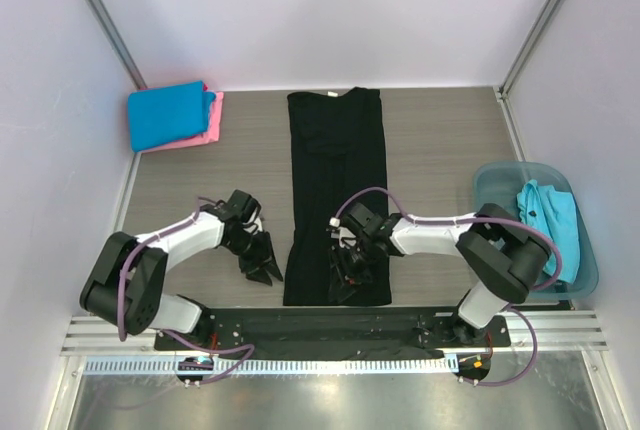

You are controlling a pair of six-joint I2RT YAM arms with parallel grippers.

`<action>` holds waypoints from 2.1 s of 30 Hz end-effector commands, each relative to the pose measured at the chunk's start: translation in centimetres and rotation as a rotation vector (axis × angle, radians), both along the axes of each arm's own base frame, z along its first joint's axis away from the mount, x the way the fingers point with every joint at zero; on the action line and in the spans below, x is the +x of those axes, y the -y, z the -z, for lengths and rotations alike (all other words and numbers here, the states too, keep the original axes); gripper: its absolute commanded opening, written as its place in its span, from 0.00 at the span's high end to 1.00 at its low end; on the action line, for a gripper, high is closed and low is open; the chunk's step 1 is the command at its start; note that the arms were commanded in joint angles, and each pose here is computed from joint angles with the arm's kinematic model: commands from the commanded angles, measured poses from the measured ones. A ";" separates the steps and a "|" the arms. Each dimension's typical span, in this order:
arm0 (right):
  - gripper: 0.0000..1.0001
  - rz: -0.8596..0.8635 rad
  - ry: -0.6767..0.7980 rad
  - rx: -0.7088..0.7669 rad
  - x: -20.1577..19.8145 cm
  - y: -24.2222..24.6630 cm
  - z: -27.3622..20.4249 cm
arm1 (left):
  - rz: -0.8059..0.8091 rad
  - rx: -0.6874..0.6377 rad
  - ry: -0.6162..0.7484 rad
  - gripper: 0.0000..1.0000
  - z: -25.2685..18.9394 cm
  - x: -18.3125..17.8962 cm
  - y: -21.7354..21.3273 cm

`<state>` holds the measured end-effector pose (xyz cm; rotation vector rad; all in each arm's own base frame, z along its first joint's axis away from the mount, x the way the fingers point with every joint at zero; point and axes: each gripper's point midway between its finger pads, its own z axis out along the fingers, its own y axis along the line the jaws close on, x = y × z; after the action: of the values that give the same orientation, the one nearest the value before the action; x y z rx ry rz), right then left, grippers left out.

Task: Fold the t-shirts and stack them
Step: Fold the tshirt

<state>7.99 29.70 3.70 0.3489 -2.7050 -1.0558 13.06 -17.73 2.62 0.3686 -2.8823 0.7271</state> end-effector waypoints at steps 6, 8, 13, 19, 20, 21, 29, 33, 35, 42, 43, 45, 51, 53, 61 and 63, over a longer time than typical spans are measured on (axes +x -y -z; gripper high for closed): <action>0.60 0.013 -0.042 -0.016 0.1 -0.9 0.3 | -0.020 -0.053 0.017 0.66 -1.0 -0.3 0.6; 0.60 0.007 -0.034 -0.010 0.3 -1.2 0.3 | -0.021 -0.055 0.020 0.66 -1.0 -0.3 0.6; 0.66 -0.007 -0.041 -0.003 0.3 -1.6 0.5 | -0.021 -0.056 0.024 0.66 -1.0 -0.4 0.5; 0.75 -0.014 -0.048 0.012 -0.1 -1.7 0.4 | -0.023 -0.058 0.030 0.65 -1.0 -0.3 0.5; 0.76 -0.013 -0.049 0.009 -0.2 -1.7 0.4 | -0.023 -0.056 0.026 0.65 -0.9 -0.3 0.5; 0.80 -0.011 -0.047 0.013 -0.2 -1.7 0.4 | -0.023 -0.058 0.030 0.65 -1.0 -0.2 0.5; 0.98 0.006 -0.022 0.015 -0.8 -0.1 -1.0 | -0.018 -0.048 0.037 0.65 -0.9 0.1 0.4; 0.99 0.015 -0.029 -0.003 -1.5 1.4 -1.0 | -0.011 -0.035 0.047 0.65 -0.8 0.4 0.2; 0.99 0.023 -0.032 -0.011 -1.8 1.9 -0.8 | -0.005 -0.029 0.055 0.65 -0.8 0.7 0.2; 0.76 0.033 -0.036 -0.015 -2.1 2.6 -0.7 | 0.006 0.004 0.063 0.62 -0.6 1.2 -0.2; 0.75 0.032 -0.036 -0.011 -2.2 2.7 -0.8 | 0.009 0.010 0.068 0.61 -0.6 1.3 -0.3; 0.68 0.020 -0.033 -0.018 -2.4 3.2 -1.0 | 0.010 0.037 0.066 0.59 -0.4 1.3 -0.7; 0.44 -0.028 0.184 0.034 0.5 3.3 -7.6 | -0.015 0.033 0.057 0.45 -0.8 1.7 -0.7; 0.44 -0.005 0.248 0.007 1.9 3.8 -9.0 | -0.017 0.028 0.045 0.43 -0.7 1.7 -0.6; 0.51 0.177 0.047 -0.166 2.8 10.0 -4.2 | 0.073 0.009 0.028 0.46 -0.2 1.8 1.9; 0.51 0.187 -0.002 -0.188 2.0 10.7 -3.4 | 0.086 0.007 0.018 0.48 -0.1 1.4 2.4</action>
<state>13.05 21.09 8.71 0.1213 -2.9469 -0.9730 14.13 -18.79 2.26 0.2939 -2.8944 0.6658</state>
